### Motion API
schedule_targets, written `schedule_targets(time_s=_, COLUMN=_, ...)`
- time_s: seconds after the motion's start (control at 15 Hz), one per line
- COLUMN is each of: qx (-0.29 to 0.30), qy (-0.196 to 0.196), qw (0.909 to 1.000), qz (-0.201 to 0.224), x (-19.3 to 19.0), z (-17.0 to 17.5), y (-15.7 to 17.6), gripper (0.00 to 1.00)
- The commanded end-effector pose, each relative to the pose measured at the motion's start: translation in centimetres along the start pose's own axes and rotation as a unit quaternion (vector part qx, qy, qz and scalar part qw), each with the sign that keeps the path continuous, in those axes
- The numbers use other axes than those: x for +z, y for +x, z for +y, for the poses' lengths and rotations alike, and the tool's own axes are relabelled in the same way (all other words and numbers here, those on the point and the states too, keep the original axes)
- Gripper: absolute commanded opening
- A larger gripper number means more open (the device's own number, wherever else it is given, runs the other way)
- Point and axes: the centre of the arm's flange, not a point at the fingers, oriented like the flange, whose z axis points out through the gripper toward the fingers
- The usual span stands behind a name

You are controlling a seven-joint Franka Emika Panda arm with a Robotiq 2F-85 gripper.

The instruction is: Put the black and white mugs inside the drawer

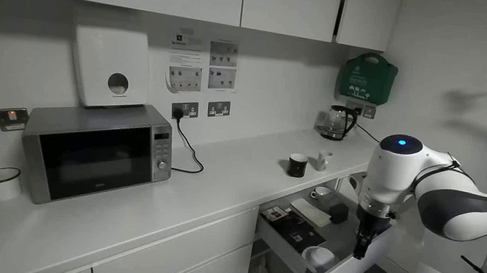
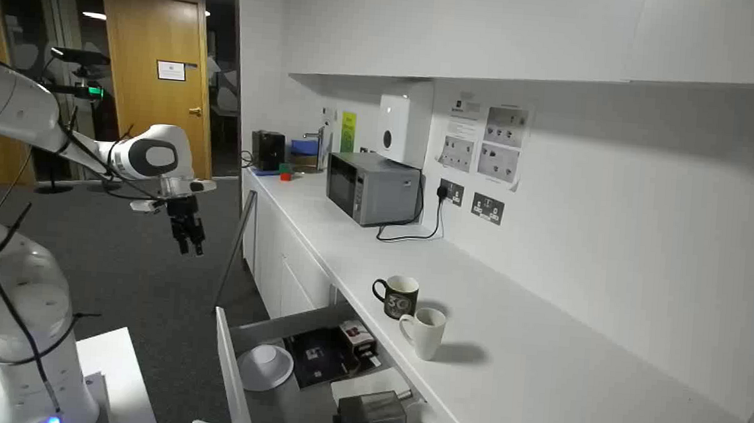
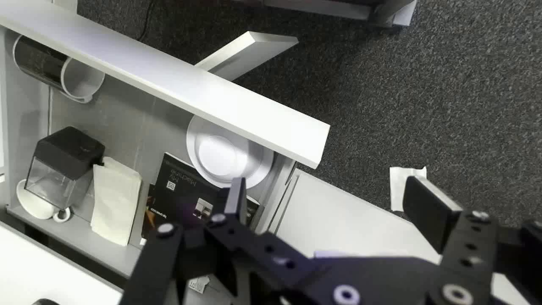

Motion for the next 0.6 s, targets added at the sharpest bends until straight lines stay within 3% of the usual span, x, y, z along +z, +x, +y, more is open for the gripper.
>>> schedule_targets(time_s=0.0, qx=0.000, qy=0.000, qw=1.0000, qz=0.000, x=0.01, z=0.00, y=0.00, gripper=1.00)
schedule_targets(time_s=0.53, qx=0.011, qy=-0.003, qw=0.9999, qz=0.007, x=0.28, z=0.90, y=0.51, gripper=1.00)
